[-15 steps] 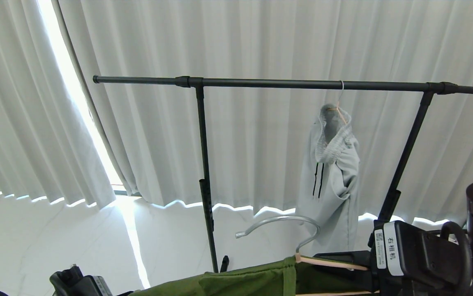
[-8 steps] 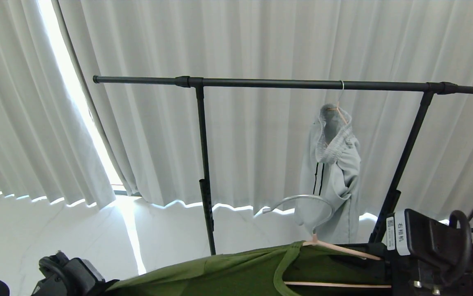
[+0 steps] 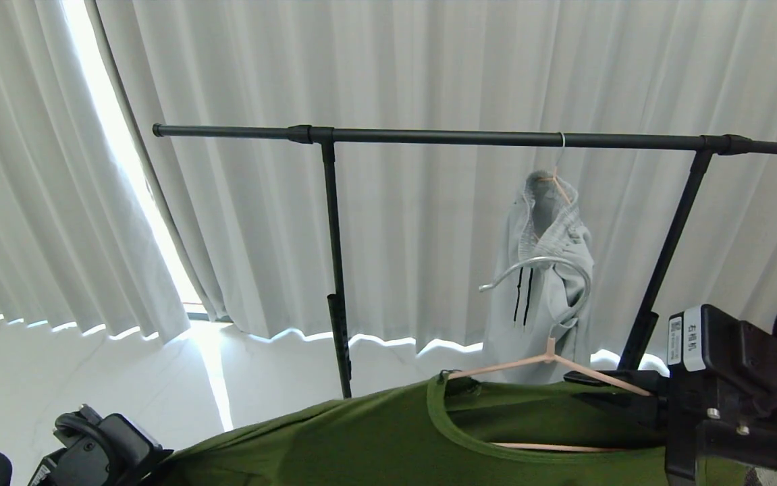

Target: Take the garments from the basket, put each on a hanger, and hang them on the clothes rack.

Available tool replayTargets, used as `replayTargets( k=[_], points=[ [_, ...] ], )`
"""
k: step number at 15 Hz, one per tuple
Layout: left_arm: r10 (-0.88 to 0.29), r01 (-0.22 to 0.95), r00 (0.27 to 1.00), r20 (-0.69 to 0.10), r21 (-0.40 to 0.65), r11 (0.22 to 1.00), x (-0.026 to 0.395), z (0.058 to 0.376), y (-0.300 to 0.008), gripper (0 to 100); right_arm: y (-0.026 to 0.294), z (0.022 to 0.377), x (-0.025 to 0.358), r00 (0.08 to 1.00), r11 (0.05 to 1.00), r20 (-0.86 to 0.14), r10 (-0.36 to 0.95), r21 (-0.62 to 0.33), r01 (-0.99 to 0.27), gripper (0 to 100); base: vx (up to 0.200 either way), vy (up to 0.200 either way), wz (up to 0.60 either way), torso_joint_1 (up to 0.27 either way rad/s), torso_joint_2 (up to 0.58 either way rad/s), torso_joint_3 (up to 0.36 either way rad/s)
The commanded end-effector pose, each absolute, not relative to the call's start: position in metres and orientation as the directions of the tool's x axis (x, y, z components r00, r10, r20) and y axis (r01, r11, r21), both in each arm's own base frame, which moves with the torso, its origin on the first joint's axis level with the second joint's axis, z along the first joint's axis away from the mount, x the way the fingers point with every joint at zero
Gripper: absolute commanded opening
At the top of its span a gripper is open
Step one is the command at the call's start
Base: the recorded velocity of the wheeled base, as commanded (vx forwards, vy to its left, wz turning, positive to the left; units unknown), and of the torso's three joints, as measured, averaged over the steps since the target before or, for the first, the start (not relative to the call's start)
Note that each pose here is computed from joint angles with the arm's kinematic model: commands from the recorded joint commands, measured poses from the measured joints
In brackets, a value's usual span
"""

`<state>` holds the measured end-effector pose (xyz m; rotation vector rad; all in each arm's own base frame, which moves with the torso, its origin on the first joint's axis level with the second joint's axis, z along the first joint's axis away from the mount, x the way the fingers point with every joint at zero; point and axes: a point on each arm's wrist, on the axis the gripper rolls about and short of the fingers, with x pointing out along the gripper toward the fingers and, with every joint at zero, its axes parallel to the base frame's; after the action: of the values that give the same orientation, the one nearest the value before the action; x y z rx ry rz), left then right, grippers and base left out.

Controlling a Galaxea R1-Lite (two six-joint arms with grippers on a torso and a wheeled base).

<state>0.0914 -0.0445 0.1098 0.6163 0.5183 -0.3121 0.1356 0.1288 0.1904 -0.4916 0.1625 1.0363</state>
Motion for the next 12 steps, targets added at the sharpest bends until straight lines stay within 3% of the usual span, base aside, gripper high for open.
replayTargets(
  k=[1,7,12],
  points=[
    [-0.135,0.424,0.834,-0.534,0.465,0.777,0.092,0.113,-0.046,100,0.129,0.191,0.136,0.509,0.413,-0.355,0.784,-0.314,-0.855,0,0.0,0.0,0.0,0.0,0.0,0.0],
    [-0.237,0.445,0.86,-0.451,0.44,0.78,0.094,0.131,-0.055,100,0.111,0.191,0.149,0.607,0.519,-0.357,0.71,-0.317,-0.794,0,0.0,0.0,0.0,0.0,0.0,0.0],
    [-0.246,0.436,0.871,-0.426,0.438,0.786,0.096,0.137,-0.056,100,0.06,0.19,0.146,0.772,0.726,-0.458,0.441,-0.322,-0.607,0,0.0,0.0,0.0,0.0,0.0,0.0]
  ],
)
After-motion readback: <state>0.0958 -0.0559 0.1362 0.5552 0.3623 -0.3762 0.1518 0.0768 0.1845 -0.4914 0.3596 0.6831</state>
